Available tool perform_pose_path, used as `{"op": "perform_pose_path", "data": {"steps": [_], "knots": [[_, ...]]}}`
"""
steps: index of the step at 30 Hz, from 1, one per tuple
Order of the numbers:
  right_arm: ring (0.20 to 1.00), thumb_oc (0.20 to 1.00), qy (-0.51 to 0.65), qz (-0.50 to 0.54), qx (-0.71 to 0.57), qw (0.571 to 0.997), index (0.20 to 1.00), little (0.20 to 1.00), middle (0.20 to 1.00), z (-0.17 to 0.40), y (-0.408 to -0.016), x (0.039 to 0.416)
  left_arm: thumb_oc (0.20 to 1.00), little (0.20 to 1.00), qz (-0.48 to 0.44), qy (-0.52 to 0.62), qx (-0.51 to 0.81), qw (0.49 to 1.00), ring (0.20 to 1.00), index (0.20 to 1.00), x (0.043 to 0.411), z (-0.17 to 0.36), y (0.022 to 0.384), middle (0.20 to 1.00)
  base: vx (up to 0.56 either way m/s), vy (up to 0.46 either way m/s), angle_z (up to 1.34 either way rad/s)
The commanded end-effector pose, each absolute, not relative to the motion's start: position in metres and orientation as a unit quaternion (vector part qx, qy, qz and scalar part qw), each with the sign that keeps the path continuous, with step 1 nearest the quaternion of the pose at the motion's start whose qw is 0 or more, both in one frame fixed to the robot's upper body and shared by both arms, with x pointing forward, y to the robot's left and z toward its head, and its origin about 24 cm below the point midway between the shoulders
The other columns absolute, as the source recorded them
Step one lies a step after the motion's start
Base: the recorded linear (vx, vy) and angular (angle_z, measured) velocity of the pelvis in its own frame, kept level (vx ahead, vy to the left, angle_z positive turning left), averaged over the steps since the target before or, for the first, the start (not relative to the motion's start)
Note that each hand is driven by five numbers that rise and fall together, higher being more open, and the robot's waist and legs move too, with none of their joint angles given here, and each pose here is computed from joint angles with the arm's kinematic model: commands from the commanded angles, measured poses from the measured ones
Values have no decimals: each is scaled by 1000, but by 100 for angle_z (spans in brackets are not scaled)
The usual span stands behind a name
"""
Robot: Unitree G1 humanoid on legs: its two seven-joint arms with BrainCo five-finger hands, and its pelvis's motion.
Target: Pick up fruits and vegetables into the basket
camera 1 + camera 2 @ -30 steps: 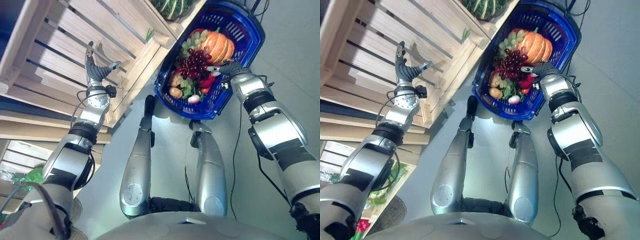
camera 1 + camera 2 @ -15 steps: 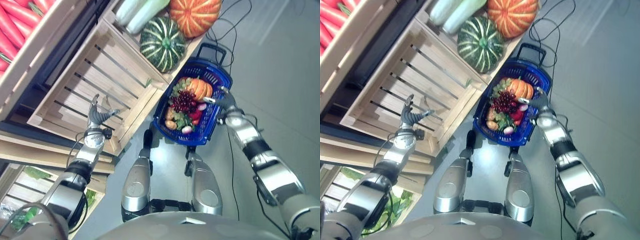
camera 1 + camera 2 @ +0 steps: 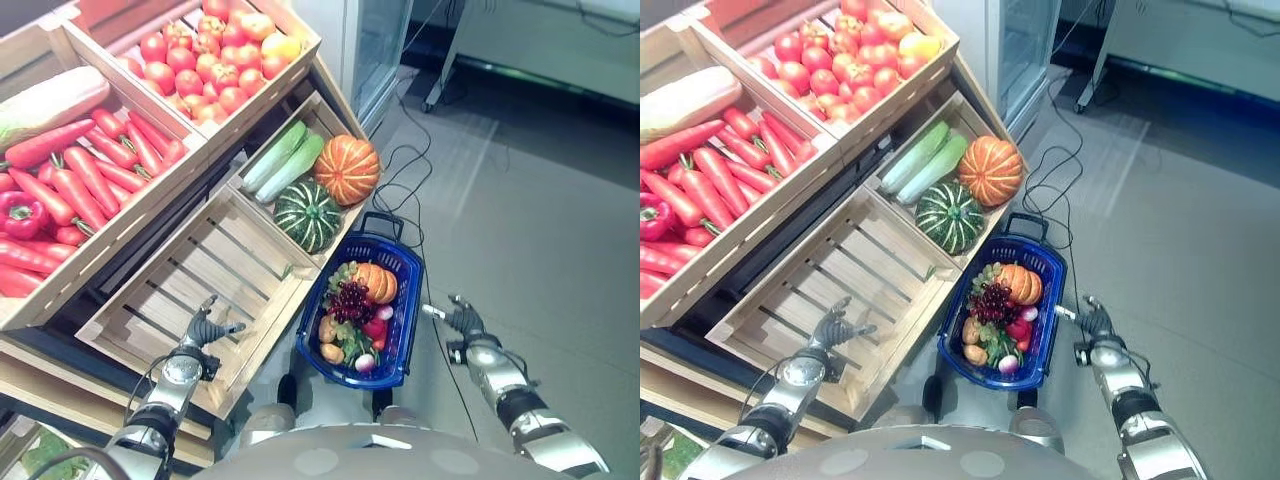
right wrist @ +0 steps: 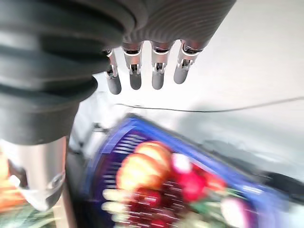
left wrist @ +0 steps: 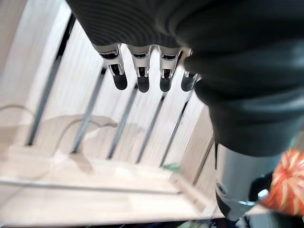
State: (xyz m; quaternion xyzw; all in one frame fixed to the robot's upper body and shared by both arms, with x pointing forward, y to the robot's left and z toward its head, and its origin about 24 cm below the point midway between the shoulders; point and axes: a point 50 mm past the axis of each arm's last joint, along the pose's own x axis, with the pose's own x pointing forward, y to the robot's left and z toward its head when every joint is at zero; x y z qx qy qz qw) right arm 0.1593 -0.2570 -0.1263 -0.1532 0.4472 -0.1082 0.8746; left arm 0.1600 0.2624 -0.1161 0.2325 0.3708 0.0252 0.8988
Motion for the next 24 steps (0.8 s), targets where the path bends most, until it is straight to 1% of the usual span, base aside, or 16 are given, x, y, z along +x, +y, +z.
{"op": "perform_pose_path", "data": {"steps": [1,3,7,8,11,15,24], "knots": [[1000,1000,452,-111,-132,875,1000,1000,1000,-129,-260,157,1000,1000,3,411,212,887,1000,1000,150,-127,259,1000,20,5,-19],[1000,1000,488,-112,-125,857,1000,1000,1000,-138,-260,141,1000,1000,-7,444,194,875,1000,1000,136,-136,255,1000,15,4,-17],[1000,1000,532,-101,-121,832,1000,1000,1000,-147,-258,122,1000,1000,-19,484,166,859,1000,1000,122,-145,250,1000,13,3,-9],[1000,1000,555,-96,-121,817,1000,1000,1000,-152,-256,111,1000,1000,-28,506,155,848,1000,1000,114,-149,247,1000,15,4,-7],[1000,1000,583,-82,-132,797,1000,1000,1000,-156,-255,97,1000,1000,-44,530,144,835,1000,1000,107,-154,242,1000,9,7,-9],[1000,1000,596,-78,-131,788,1000,1000,1000,-158,-255,90,1000,1000,-52,536,138,831,1000,1000,106,-155,239,1000,8,10,-8],[1000,1000,589,-58,-138,794,1000,1000,1000,-157,-254,95,1000,1000,-59,533,128,834,1000,1000,110,-154,237,1000,-1,1,0]]}}
